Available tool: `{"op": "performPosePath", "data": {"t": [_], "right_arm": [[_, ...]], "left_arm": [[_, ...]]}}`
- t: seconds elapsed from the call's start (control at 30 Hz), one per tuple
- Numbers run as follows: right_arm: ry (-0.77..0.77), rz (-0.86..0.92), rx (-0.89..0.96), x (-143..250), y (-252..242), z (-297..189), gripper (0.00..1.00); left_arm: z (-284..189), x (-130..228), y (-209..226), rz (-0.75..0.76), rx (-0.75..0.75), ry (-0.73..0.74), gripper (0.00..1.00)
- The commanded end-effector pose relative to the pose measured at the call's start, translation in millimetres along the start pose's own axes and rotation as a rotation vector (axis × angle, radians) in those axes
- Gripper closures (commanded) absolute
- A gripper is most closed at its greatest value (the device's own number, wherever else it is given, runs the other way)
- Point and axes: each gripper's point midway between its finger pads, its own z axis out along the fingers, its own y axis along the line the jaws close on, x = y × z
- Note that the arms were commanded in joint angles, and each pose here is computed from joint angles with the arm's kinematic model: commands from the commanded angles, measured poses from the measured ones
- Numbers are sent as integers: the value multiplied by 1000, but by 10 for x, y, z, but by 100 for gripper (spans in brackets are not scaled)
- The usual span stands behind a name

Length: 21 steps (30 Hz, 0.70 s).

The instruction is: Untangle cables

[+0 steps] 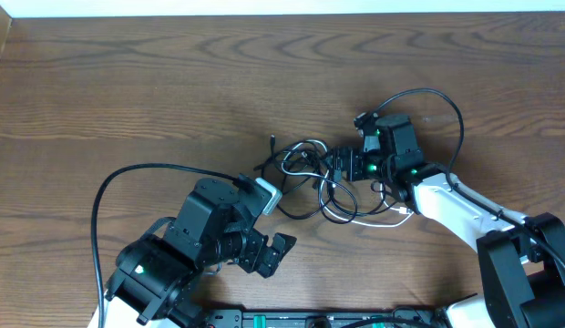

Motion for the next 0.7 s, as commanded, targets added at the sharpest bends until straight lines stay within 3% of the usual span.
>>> {"op": "performPosePath", "data": {"t": [0.0,0.17,0.27,0.37,0.57,0.67], "right_arm": [[-31,-59,80,-54,-125,-7,15],[34,-132,-65,76,143,-66,31],[48,-192,-62,116,131,-74,48],[64,-229,-15,157,37,-72,56],[82,-229,6,211,-1,-50,53],[68,-249,21,194,13,-3,57]], "left_arm": [[-9,11,11,8,-8,5,2],[-9,12,12,12,-8,5,2],[-9,12,12,12,-8,5,2],[-9,12,12,12,-8,5,2],[-9,11,11,12,-8,5,2],[-9,11,11,12,-7,5,2]]}}
